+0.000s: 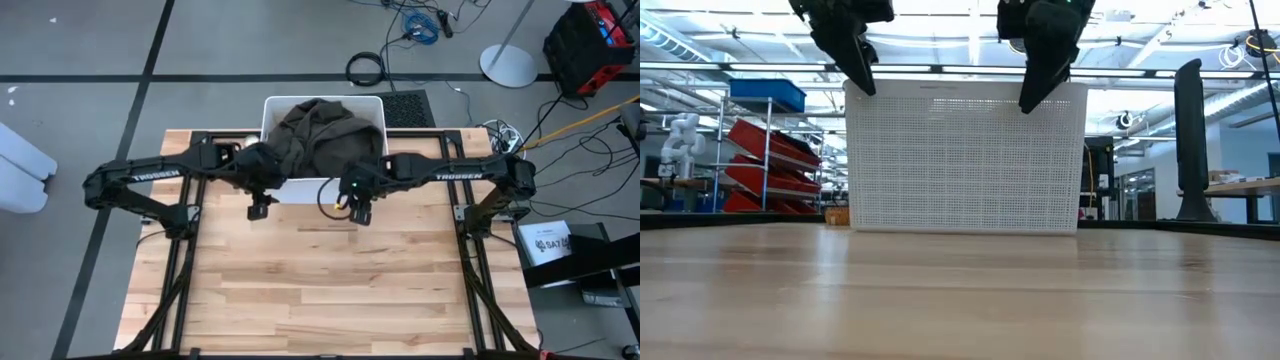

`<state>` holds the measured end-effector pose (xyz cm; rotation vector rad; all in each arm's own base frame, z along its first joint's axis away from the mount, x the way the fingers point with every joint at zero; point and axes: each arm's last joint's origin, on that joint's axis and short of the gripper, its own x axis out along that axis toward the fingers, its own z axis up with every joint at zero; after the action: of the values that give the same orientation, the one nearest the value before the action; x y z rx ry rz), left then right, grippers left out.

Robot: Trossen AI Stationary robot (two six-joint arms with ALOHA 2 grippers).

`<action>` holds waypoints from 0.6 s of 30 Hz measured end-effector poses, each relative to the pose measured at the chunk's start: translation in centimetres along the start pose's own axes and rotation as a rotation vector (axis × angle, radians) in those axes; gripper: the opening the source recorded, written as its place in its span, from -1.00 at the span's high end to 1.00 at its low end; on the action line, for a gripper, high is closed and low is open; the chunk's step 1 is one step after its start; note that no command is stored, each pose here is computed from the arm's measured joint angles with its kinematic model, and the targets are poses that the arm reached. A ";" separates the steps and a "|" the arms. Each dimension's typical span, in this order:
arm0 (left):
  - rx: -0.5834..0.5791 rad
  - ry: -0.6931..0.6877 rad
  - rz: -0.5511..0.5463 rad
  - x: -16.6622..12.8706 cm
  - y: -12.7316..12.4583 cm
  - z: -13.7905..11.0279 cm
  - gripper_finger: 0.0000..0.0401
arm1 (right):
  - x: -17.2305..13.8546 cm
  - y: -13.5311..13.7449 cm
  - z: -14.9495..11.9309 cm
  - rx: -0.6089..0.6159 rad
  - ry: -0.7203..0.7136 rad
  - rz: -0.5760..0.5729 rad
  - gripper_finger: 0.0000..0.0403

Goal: Sort clothes
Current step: Move the white laundry bin to the top middle of the table, then return to Home Position

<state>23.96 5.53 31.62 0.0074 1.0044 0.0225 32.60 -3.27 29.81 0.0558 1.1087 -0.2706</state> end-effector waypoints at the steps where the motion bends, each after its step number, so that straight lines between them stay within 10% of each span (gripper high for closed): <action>1: -0.002 -0.003 -0.005 -0.1 0.2 0.0 0.02 | 0.0 -0.3 0.0 0.002 0.001 -0.001 0.08; 18: 0.009 -0.224 -0.112 -3.9 -1.0 0.0 0.02 | -3.7 2.0 0.0 0.002 -0.010 0.158 0.08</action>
<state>21.87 4.46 34.84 -0.0377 0.7793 -0.0837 31.52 -0.67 32.93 0.1427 1.0873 -0.1307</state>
